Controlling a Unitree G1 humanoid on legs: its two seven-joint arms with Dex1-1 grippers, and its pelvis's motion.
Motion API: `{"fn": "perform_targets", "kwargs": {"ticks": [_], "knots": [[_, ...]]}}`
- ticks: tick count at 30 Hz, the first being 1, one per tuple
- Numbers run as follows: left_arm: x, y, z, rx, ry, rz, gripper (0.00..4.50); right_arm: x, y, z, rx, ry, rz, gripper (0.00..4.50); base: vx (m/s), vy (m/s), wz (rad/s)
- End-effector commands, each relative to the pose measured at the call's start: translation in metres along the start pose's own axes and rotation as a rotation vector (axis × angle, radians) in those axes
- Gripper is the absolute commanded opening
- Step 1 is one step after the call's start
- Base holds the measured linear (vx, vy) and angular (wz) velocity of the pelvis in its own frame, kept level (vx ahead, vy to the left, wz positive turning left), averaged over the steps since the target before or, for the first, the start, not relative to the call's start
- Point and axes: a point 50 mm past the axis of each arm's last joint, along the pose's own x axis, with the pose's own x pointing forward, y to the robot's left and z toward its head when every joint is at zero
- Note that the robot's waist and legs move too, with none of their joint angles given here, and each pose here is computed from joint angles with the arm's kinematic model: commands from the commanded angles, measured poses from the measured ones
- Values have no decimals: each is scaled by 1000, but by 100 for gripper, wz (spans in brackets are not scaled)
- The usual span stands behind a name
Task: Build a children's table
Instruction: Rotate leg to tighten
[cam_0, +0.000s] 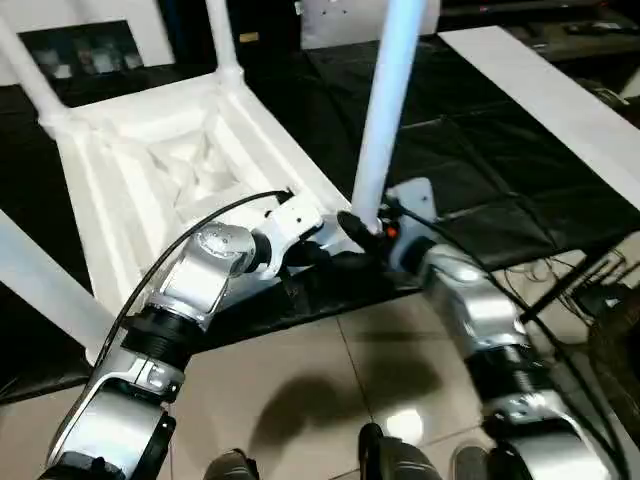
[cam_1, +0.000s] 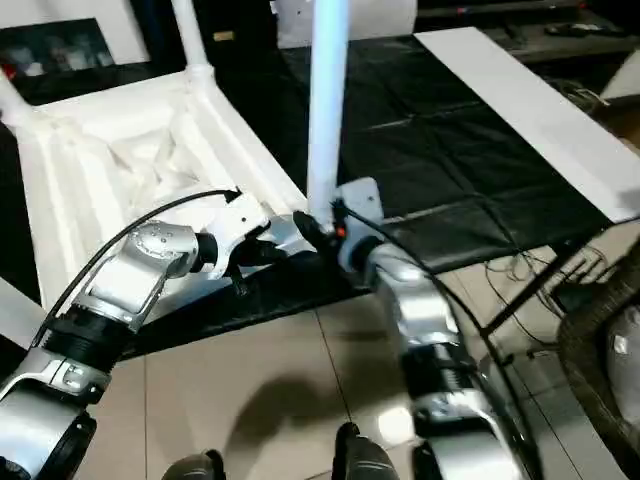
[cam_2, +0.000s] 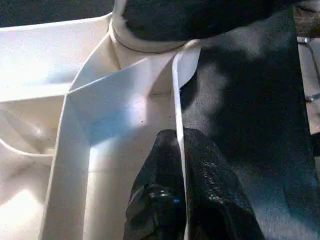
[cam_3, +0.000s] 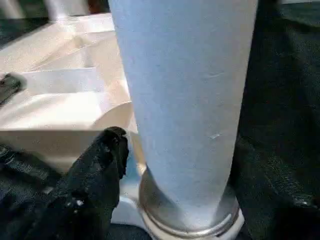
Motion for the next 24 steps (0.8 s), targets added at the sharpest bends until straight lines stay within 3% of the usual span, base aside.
{"fn": "perform_targets", "kwargs": {"ticks": [1,3,7,12,18,19,24], "knots": [[5,-7,-3,38,23,-56,0,1,9,3,-5,-19,80,361,0,0,0],[-1,-8,-11,86,44,-138,0,-18,-7,9,-54,-11,163,387,22,-29,3],[-6,-11,-16,161,58,-235,0,-34,-16,13,-96,15,256,416,0,0,0],[-17,-19,-24,281,129,-436,0,-59,-22,15,-144,140,478,449,10,1,1],[-23,-24,-27,405,181,-627,0,-71,-16,16,-198,221,727,449,0,0,0],[-24,-25,-27,414,180,-643,0,-72,-16,16,-206,224,748,422,0,0,0],[-24,-26,-21,451,176,-708,0,-69,-10,12,-169,249,854,390,0,0,0]]}}
